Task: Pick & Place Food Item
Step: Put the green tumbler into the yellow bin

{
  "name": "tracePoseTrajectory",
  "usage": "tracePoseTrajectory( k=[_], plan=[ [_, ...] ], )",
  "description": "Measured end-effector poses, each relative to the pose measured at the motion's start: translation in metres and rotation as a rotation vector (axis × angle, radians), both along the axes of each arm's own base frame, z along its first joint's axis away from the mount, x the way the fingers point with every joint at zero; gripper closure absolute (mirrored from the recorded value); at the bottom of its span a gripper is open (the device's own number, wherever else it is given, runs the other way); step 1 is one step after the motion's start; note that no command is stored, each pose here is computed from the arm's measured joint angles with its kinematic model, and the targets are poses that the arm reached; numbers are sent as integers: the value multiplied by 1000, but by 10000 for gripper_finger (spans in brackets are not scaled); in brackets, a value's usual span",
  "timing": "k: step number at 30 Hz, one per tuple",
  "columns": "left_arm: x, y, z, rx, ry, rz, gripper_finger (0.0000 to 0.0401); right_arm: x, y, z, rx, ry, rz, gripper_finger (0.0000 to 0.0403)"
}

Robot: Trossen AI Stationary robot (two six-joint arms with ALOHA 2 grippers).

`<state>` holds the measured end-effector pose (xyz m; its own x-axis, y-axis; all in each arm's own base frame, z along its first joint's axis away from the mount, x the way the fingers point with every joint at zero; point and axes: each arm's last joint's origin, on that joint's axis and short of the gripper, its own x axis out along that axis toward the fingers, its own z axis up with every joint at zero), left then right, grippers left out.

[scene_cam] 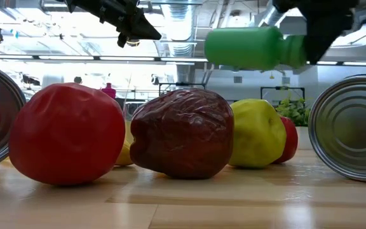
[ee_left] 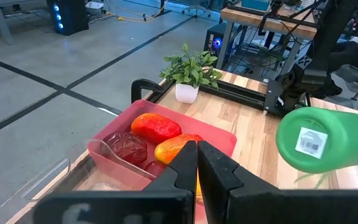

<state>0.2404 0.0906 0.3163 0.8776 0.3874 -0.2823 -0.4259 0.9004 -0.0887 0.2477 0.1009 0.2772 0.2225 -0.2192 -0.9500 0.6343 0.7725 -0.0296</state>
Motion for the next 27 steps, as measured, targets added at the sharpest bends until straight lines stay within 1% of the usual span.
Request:
tracePoseTrajectory(
  k=[7,12,16,21,27],
  plan=[
    [0,0,0,0,-1,0,400,11,-24,22,-34,22,132,348],
    [0,0,0,0,-1,0,400,15,-44,38,-59,42,178,348],
    [0,0,0,1,-1,0,400,16,-58,46,-78,64,202,348],
    [0,0,0,1,-1,0,400,16,-73,46,-91,94,213,348],
    [0,0,0,1,-1,0,400,18,-89,47,-92,101,177,348]
  ],
)
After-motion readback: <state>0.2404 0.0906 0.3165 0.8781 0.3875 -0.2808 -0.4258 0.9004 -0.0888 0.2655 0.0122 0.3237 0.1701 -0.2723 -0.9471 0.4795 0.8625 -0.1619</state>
